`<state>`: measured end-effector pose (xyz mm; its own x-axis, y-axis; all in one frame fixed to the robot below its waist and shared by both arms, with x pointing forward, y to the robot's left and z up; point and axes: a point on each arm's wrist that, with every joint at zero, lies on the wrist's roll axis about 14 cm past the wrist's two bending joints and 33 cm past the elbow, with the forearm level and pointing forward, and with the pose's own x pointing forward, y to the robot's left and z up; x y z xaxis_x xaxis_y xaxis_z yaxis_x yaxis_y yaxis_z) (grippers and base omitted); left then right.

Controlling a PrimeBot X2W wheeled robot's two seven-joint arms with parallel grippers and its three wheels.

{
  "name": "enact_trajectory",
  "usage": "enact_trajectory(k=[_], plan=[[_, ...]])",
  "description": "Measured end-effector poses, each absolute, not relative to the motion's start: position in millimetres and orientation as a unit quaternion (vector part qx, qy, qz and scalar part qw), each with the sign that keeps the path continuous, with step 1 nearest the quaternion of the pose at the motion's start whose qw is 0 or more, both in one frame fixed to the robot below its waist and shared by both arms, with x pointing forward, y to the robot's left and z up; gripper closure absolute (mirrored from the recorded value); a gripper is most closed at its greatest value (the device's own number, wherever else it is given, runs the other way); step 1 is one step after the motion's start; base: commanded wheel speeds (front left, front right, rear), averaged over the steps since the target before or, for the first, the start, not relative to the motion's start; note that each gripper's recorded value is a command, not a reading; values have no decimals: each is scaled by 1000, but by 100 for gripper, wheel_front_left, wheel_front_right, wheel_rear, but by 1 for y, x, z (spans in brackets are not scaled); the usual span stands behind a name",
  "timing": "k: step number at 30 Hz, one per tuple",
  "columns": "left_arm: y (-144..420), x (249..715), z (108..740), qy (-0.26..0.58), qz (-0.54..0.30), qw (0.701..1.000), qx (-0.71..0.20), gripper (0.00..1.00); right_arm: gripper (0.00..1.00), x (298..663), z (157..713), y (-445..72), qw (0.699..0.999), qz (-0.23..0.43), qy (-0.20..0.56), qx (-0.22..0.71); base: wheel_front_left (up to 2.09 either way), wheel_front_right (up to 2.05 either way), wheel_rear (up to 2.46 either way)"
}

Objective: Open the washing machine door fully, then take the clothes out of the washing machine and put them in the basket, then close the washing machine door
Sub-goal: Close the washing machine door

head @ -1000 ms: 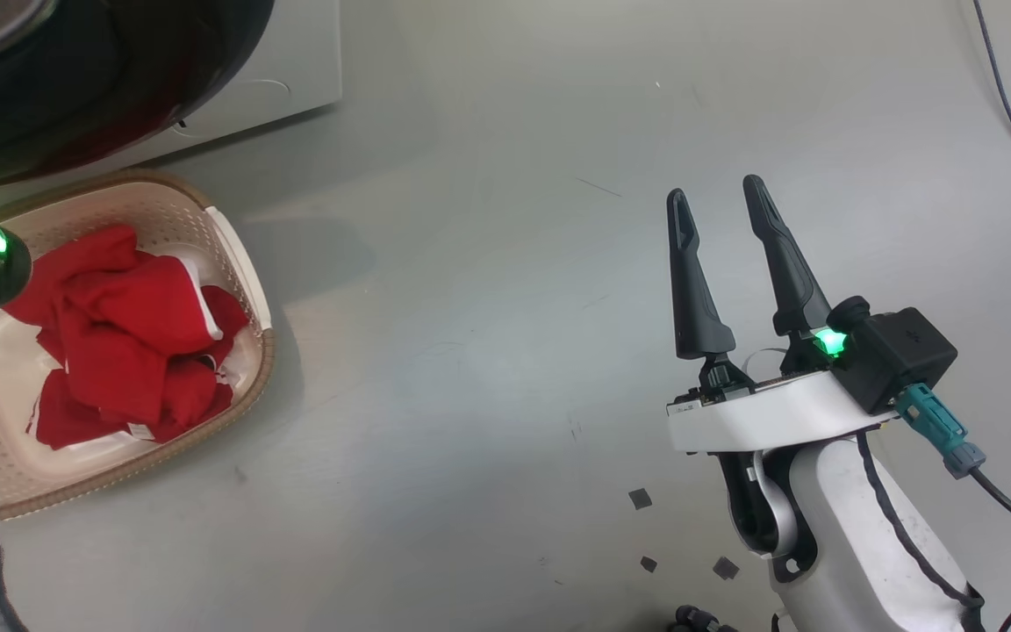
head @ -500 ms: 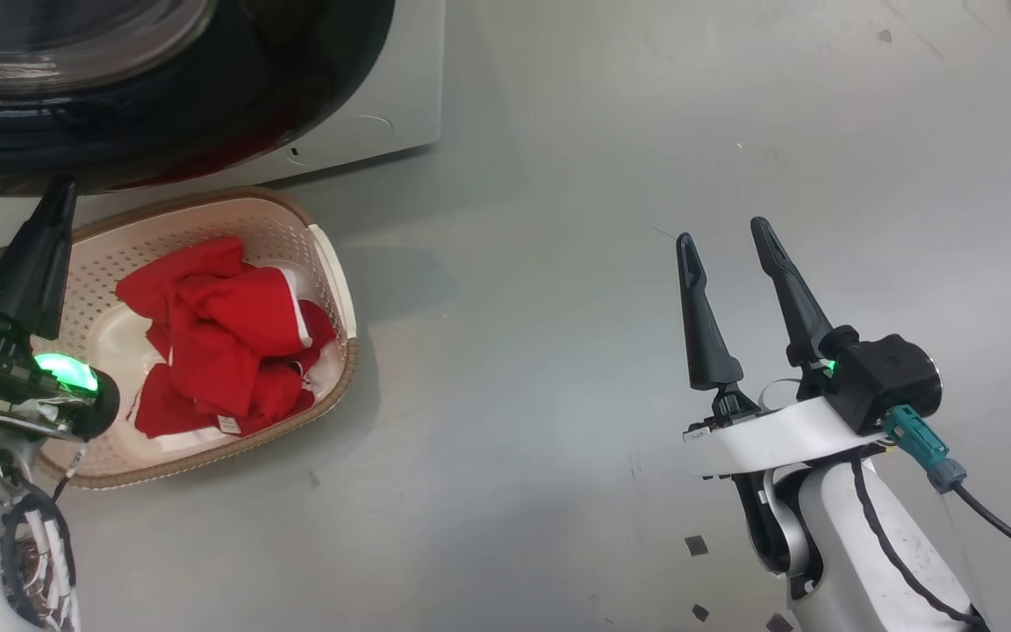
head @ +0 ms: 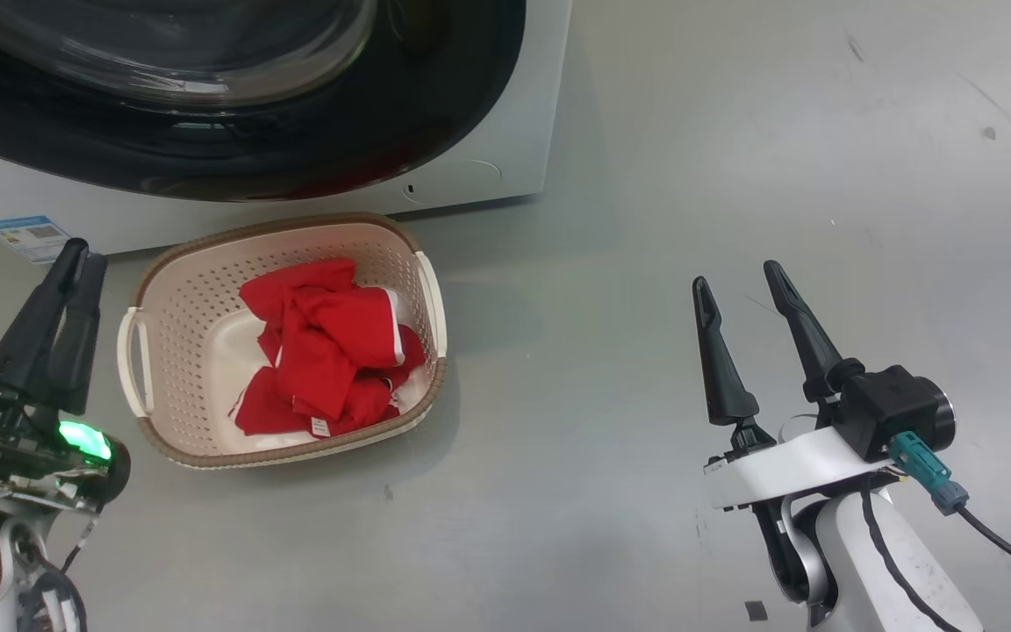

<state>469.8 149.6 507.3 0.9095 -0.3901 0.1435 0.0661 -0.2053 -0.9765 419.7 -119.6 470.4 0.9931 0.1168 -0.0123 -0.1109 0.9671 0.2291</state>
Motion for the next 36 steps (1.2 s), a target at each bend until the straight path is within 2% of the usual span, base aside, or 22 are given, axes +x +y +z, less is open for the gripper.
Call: enact_trajectory(k=[1,2,7,11,12,15,16,20,25,30,36], plan=[[152,465,509,105,-182,624,-753,20,0,419,471,-117,991,61,13,116,0,0,0],[156,461,510,101,-176,628,-752,0,0,419,472,-115,991,64,12,117,0,0,0],[174,446,515,80,-151,653,-738,0,0,416,476,-106,990,79,7,118,0,0,0],[195,435,530,39,-117,710,-694,0,0,414,481,-98,989,92,2,118,0,0,0],[207,433,538,12,-96,741,-664,0,0,414,483,-95,988,97,-2,118,0,0,0],[217,429,553,-20,-75,791,-606,0,0,414,487,-90,988,106,-7,115,0,0,0],[217,429,553,-20,-75,791,-606,0,0,414,487,-90,988,106,-7,115,0,0,0],[214,427,567,-42,-62,857,-510,0,0,414,490,-87,987,113,-11,113,0,0,0],[207,423,567,-38,-65,938,-339,0,0,415,491,-88,987,113,-14,113,0,0,0],[201,409,543,-13,-65,976,-206,0,0,414,495,-92,988,108,-19,110,0,0,0],[191,394,520,-2,-56,986,-158,0,0,408,493,-97,989,99,-15,109,0,0,0]])
